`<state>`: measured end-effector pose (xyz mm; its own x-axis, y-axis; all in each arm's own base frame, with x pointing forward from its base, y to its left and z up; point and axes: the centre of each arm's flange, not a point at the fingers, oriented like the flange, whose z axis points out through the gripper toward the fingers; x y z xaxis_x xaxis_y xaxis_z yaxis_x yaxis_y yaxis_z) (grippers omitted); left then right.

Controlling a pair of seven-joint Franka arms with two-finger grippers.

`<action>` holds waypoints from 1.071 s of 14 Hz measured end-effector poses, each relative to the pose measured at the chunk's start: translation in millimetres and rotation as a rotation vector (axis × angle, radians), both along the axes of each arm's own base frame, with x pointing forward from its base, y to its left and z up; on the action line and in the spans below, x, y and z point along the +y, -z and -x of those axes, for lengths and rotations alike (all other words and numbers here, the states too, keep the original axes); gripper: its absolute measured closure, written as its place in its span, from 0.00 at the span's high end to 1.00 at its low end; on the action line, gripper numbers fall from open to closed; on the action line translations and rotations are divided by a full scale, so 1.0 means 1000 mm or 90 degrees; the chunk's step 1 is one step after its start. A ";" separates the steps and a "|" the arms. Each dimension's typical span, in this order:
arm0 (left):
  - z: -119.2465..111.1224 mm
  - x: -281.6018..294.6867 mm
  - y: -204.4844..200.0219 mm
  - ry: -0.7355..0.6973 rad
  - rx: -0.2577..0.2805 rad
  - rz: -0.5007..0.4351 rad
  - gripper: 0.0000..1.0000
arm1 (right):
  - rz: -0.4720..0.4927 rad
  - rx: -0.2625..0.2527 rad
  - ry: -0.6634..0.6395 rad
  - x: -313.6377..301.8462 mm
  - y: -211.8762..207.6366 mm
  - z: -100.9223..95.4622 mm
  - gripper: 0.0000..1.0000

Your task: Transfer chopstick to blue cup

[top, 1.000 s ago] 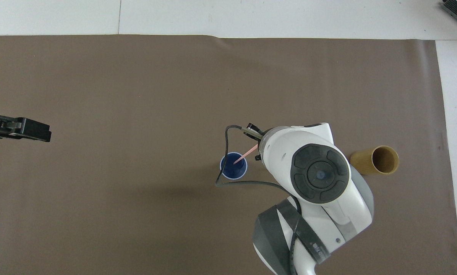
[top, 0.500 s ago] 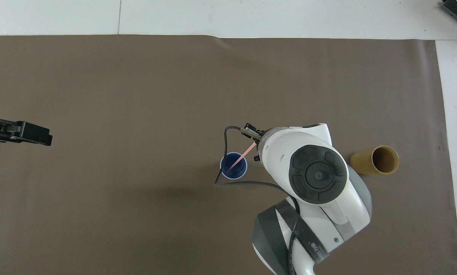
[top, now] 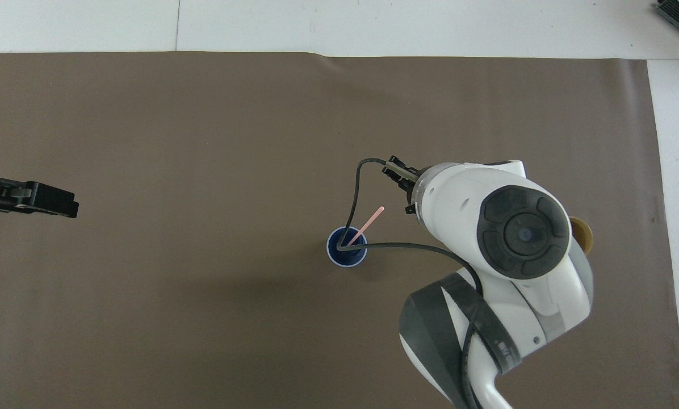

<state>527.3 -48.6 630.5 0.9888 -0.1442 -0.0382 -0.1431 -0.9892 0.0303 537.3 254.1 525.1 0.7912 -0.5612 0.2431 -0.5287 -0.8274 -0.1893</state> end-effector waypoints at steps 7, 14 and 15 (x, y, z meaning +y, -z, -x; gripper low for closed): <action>-0.001 0.011 0.000 -0.013 0.000 0.000 1.00 | 0.091 0.064 -0.075 -0.128 -0.032 -0.011 1.00; -0.001 0.011 0.000 -0.013 0.000 0.000 1.00 | 0.146 0.117 -0.236 -0.221 -0.079 -0.011 1.00; -0.001 0.011 0.000 -0.013 0.000 0.000 1.00 | 0.139 0.115 -0.246 -0.219 -0.086 -0.010 1.00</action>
